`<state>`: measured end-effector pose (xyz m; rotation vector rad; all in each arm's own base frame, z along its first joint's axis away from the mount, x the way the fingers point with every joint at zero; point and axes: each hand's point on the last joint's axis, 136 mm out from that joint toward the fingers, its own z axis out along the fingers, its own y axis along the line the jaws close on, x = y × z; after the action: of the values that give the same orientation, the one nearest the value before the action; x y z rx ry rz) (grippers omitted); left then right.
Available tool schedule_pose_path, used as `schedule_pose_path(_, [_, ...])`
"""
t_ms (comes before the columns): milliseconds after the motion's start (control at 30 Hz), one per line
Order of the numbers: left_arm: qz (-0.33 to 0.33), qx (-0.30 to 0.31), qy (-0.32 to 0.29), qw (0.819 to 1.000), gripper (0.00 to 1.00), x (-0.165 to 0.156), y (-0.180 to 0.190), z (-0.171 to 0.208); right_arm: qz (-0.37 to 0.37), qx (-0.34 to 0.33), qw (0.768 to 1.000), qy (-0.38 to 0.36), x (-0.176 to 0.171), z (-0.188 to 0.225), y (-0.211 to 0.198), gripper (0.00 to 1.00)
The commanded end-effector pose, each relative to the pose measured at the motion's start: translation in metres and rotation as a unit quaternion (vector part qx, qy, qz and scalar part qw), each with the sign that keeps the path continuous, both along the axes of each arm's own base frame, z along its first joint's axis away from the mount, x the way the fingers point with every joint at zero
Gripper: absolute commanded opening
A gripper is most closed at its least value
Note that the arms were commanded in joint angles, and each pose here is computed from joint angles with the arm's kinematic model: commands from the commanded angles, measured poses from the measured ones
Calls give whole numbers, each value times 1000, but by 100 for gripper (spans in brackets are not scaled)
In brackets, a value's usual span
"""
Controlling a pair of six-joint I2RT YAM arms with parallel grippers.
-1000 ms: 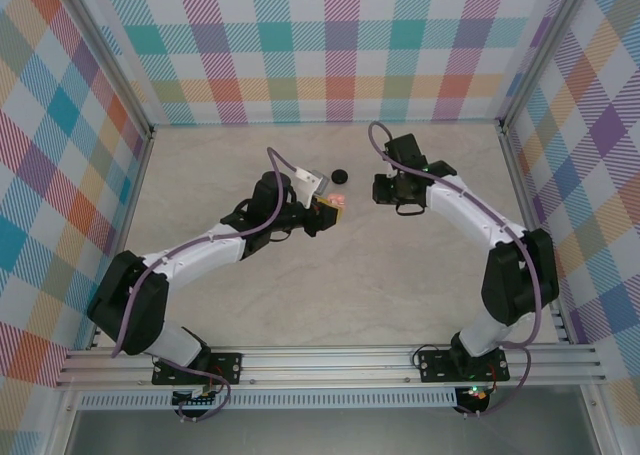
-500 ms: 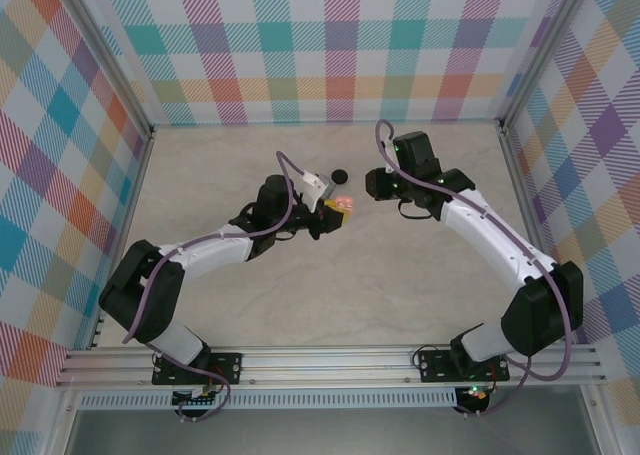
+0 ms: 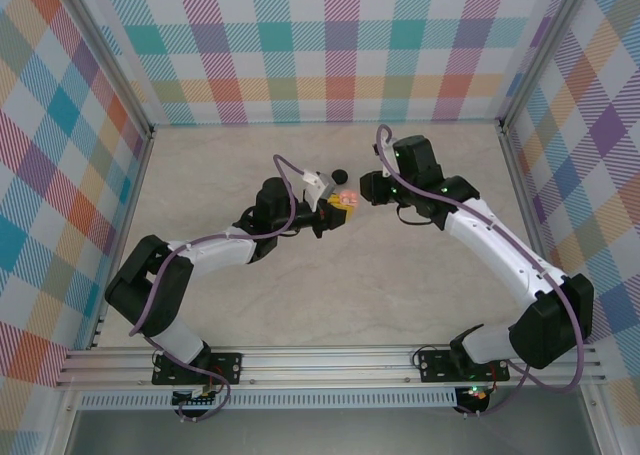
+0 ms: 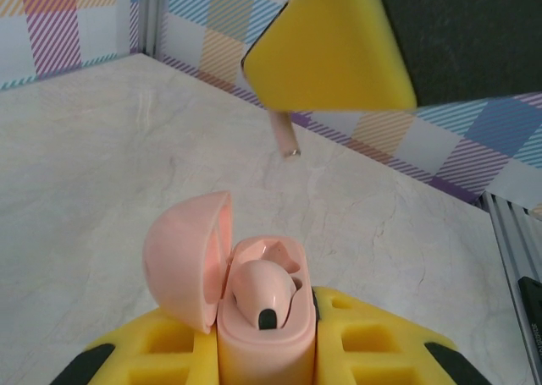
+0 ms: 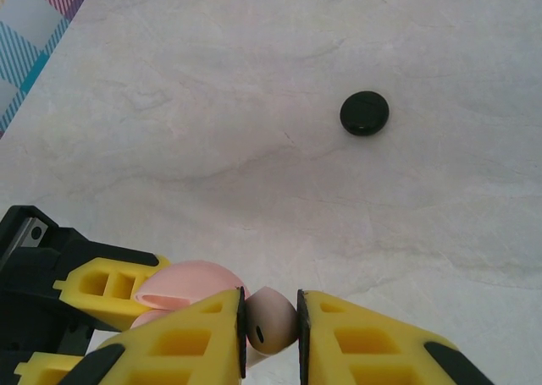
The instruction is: Insert wireless bluetooth earbuds into charging case
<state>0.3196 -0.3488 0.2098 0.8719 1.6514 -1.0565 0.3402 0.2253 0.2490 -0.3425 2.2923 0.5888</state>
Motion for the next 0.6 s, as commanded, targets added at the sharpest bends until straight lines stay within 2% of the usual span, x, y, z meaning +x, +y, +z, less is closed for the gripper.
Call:
schedule_pose_path(0, [-21, -22, -16, 999, 8, -5, -8, 12, 16, 17, 999, -23, -3, 13, 8, 24])
schedule_pose_path(567, [-9, -22, 3, 1000, 8, 3, -10, 16, 36, 19, 999, -22, -8, 15, 21, 24])
